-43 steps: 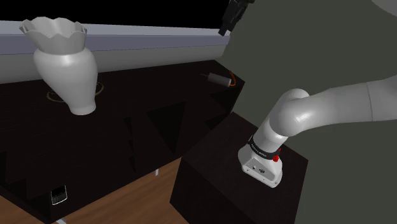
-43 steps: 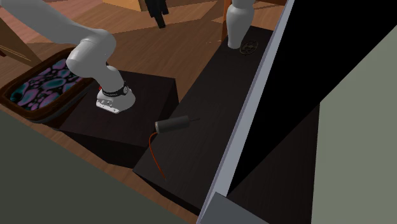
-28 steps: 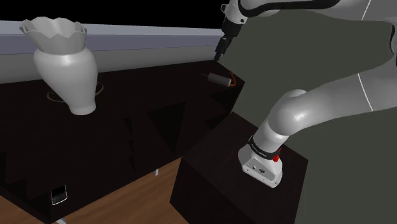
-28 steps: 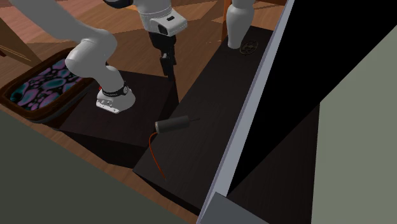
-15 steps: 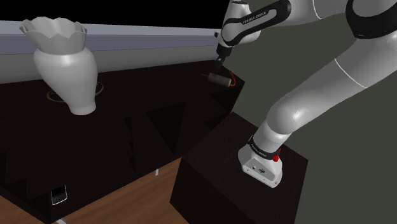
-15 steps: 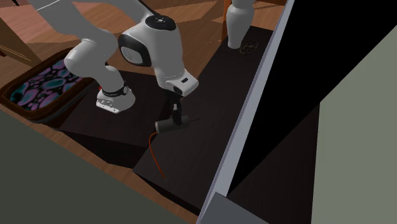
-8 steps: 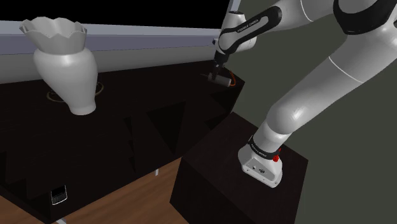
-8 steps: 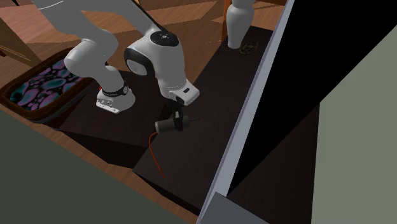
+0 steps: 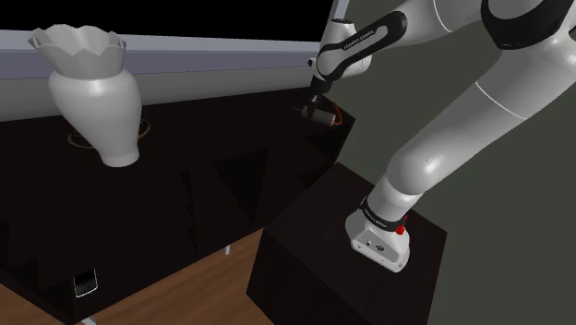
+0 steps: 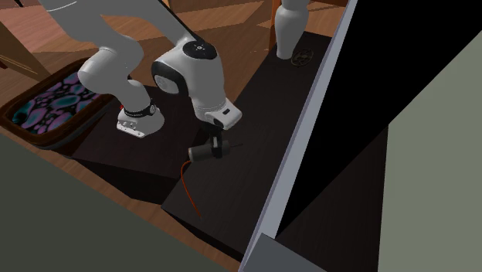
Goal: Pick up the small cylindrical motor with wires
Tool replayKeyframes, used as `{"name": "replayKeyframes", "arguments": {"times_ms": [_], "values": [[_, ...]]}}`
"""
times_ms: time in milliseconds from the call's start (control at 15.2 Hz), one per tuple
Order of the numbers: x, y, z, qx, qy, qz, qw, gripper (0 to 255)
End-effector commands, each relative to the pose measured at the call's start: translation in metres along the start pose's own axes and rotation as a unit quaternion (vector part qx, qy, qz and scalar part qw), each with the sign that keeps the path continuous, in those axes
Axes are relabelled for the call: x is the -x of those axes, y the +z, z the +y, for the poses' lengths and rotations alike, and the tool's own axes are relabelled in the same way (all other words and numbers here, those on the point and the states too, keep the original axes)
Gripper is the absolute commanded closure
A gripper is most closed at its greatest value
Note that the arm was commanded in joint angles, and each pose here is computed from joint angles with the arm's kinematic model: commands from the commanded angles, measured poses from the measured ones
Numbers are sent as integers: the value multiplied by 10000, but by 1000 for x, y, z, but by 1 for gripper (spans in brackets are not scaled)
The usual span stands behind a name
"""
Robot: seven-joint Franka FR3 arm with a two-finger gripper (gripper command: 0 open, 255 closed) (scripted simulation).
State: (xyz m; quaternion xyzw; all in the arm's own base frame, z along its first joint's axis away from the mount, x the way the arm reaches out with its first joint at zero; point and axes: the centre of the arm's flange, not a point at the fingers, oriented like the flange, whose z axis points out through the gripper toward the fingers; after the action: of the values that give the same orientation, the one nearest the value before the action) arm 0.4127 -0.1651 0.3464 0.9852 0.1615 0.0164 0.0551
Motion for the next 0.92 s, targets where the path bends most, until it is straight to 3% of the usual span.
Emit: {"name": "replayKeyframes", "arguments": {"times_ms": [0, 198, 858], "values": [[0, 0, 0, -4, 3, -5, 10000, 255], [0, 1, 0, -3, 3, -5, 10000, 255], [-1, -52, 6, -3, 3, -5, 10000, 255]]}}
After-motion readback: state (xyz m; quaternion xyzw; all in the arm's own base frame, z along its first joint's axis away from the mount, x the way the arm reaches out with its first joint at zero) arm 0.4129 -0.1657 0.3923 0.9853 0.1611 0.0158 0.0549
